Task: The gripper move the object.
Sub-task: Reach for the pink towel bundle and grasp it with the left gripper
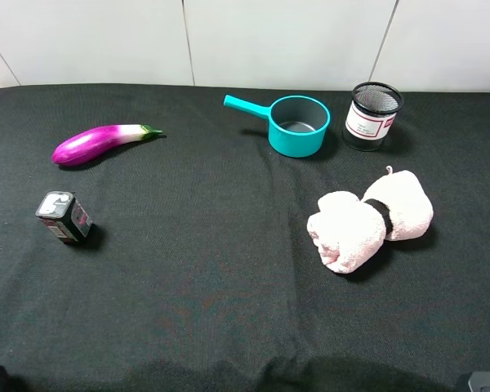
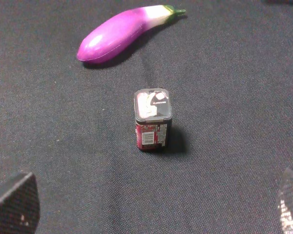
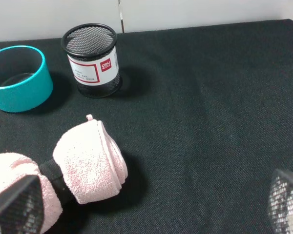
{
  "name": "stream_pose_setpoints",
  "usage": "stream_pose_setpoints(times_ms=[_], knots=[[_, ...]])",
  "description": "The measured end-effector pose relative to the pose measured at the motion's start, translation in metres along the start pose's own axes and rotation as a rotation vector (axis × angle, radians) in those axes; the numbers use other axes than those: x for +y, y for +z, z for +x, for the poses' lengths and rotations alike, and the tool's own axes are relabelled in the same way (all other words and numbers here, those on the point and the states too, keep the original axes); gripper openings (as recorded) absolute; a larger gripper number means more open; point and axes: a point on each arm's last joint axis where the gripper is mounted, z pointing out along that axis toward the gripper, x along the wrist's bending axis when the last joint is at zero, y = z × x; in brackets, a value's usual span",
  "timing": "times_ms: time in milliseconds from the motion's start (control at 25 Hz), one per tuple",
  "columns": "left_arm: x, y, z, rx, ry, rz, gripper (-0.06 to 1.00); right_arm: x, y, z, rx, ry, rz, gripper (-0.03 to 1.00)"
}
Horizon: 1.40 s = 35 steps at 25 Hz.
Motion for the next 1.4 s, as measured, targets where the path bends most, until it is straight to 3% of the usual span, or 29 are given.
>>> stream_pose_setpoints(times_ms=[1400], knots=[[0.0036, -0.0052, 0.0016, 0.018, 0.007, -0.019, 0.96, 0.0, 0.0, 0.0, 0.0, 0.0, 0.0, 0.69]])
